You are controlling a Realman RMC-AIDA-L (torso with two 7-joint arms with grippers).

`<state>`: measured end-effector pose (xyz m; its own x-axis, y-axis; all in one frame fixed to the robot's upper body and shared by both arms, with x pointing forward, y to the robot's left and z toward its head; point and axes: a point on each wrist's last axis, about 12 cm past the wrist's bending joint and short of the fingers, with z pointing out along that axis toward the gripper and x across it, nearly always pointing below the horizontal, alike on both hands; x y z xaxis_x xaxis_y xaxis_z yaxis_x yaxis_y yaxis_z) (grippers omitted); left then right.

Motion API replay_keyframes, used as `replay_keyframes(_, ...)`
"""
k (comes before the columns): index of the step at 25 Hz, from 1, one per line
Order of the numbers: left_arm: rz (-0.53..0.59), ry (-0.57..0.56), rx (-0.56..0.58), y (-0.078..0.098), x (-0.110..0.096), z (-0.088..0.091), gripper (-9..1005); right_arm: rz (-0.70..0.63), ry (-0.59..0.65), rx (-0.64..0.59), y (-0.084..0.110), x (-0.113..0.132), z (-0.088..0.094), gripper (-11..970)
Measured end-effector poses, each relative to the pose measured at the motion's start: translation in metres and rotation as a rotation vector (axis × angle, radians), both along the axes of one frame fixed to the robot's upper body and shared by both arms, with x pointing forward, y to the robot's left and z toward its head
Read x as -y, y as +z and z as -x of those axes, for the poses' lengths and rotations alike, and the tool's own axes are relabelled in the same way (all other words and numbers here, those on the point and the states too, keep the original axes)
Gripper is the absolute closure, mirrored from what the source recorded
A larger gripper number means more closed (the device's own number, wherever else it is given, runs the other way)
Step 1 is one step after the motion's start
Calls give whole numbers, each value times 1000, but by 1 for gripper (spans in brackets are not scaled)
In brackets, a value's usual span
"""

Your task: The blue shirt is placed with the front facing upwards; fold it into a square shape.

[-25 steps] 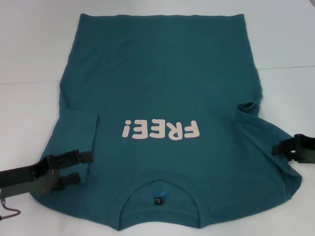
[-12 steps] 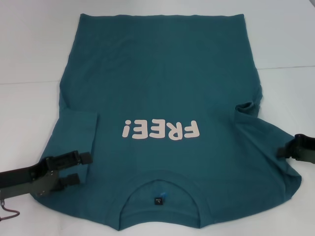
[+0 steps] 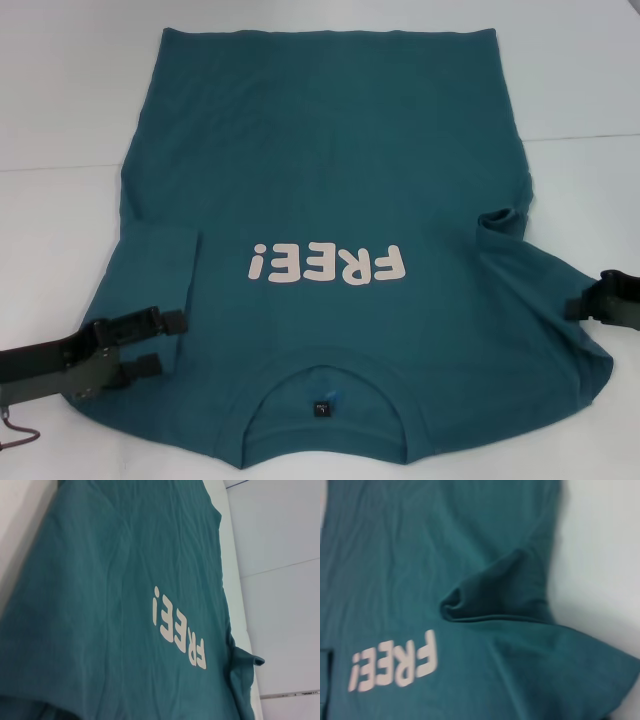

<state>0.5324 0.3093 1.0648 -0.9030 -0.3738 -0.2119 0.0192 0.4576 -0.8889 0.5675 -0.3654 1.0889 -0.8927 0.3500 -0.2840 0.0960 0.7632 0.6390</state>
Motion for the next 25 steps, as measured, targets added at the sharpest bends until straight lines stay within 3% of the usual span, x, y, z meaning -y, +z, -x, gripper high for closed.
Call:
replay_keyframes(12, 4, 10, 2, 1, -3, 0, 49, -79, 81, 45, 17, -18, -11, 960)
replay_keyframes(25, 6, 27, 4, 2, -6, -1, 50, -63, 199, 55, 23, -58, -30, 959)
